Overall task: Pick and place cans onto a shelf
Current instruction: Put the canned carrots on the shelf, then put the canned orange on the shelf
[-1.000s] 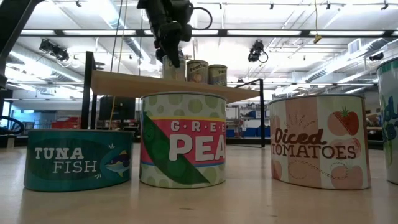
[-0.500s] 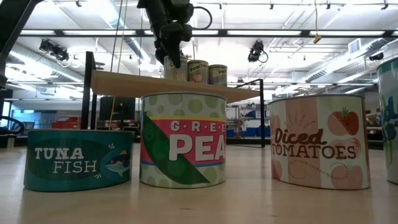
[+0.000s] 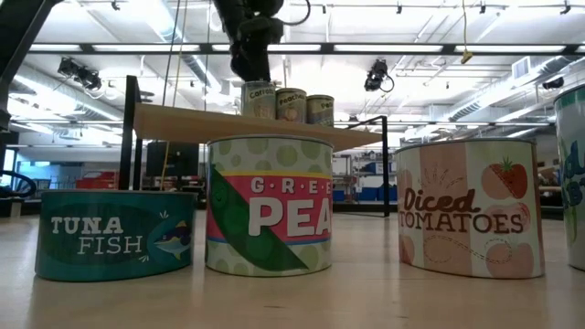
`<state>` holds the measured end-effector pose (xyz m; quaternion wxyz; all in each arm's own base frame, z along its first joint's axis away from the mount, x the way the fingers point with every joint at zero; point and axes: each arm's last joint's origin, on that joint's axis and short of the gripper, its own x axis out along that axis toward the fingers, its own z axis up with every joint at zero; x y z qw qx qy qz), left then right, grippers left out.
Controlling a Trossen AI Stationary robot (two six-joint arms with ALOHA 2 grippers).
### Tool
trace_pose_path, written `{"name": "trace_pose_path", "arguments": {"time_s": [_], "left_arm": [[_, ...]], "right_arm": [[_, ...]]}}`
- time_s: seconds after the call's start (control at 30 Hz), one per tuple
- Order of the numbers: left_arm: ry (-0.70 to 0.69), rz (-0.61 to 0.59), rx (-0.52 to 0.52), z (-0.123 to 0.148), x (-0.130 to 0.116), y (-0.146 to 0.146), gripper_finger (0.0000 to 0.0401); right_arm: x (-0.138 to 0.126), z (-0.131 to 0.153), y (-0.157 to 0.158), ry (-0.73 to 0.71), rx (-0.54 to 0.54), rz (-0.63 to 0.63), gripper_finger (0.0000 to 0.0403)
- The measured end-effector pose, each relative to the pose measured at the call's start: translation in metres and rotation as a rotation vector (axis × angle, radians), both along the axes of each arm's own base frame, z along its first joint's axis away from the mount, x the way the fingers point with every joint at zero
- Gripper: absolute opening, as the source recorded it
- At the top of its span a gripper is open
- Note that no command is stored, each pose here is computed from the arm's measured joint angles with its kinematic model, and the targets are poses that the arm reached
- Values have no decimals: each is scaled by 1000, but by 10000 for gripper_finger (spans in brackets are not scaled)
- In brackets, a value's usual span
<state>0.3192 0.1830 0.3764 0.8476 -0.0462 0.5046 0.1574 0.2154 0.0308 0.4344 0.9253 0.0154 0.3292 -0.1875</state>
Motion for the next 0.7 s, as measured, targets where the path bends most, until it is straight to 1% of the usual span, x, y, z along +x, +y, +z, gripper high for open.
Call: {"name": "trace_pose_path", "arguments": {"time_s": [0.13, 0.23, 0.3, 0.37, 0.47, 0.53, 0.6, 0.7], "left_arm": [[-60, -19, 33, 23, 0, -9, 396], [-100, -59, 39, 39, 2, -25, 396], [-114, -89, -3, 46, 3, -39, 396], [-112, -112, -67, 48, 5, -56, 396], [-63, -142, -182, 45, 8, -85, 396], [-15, -171, -238, 43, 10, -108, 396], [28, -204, -261, 41, 11, -132, 396], [50, -217, -242, 41, 14, -166, 396]], "right_arm": [[0, 0, 0, 1, 0, 0, 373], [0, 0, 0, 3, 7, 9, 373], [0, 0, 1, 7, 21, 27, 373], [0, -1, 1, 13, 20, 43, 373], [0, -1, 2, 17, 14, 56, 373], [0, -1, 3, 18, 14, 64, 373], [0, -1, 5, 18, 14, 72, 373], [-1, -1, 9, 20, 10, 93, 373]]}}
